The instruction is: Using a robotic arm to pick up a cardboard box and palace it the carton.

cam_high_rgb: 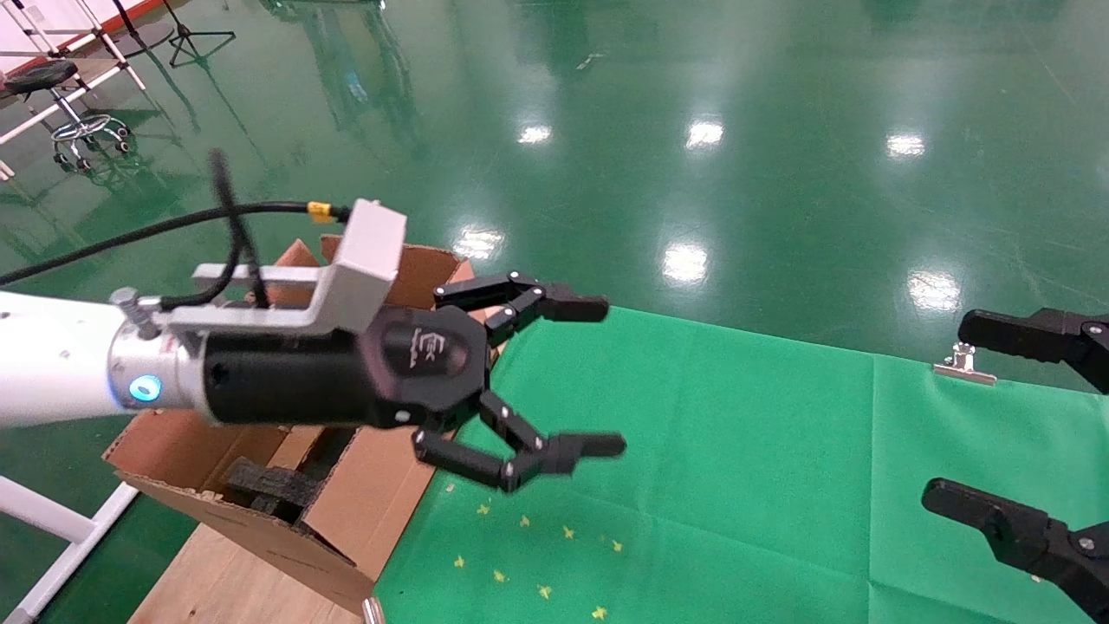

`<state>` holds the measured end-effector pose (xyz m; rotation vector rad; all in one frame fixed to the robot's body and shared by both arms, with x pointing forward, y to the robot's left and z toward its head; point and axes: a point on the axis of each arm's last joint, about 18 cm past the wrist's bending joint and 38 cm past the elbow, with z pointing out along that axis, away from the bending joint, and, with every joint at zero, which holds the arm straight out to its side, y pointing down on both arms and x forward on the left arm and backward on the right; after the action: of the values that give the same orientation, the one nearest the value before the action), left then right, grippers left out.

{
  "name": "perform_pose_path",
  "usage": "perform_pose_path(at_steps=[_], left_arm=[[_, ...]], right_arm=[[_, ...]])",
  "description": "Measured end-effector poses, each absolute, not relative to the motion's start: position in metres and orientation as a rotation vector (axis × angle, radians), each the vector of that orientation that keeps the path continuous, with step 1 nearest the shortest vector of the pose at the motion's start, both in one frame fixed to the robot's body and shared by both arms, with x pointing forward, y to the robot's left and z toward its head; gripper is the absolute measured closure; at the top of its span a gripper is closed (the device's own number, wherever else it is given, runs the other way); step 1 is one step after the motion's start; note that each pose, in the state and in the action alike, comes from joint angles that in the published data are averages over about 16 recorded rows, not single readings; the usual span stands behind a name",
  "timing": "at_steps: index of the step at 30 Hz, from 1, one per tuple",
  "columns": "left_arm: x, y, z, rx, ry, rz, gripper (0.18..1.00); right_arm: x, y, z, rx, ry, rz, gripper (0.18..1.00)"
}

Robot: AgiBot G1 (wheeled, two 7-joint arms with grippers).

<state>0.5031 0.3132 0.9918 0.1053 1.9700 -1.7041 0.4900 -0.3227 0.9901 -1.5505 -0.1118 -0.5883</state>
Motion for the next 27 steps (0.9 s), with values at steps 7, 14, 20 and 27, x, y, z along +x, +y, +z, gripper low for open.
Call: perform_pose_path(at_steps=[7,14,20,27], left_arm=[[0.478,0.301,0.992,0.261,1.931,-1.792,0.183],[0.468,0.297,0.992,0.319,1.913,-1.826,0.183],[0.469,0.298,0.992,0.313,1.914,-1.823,0.183],[0.472,0.299,0.992,0.297,1.919,-1.813,0.183]], right_arm=[[0.49,-0.323,0.99,-1.55,-0.112,-0.588,0.178],[0.49,-0.323,0.99,-1.55,-0.111,-0.589,0.178],[0.49,-0.323,0.99,-1.55,-0.111,-0.589,0.178],[0.49,-0.323,0.99,-1.55,-0.111,-0.589,0.178]])
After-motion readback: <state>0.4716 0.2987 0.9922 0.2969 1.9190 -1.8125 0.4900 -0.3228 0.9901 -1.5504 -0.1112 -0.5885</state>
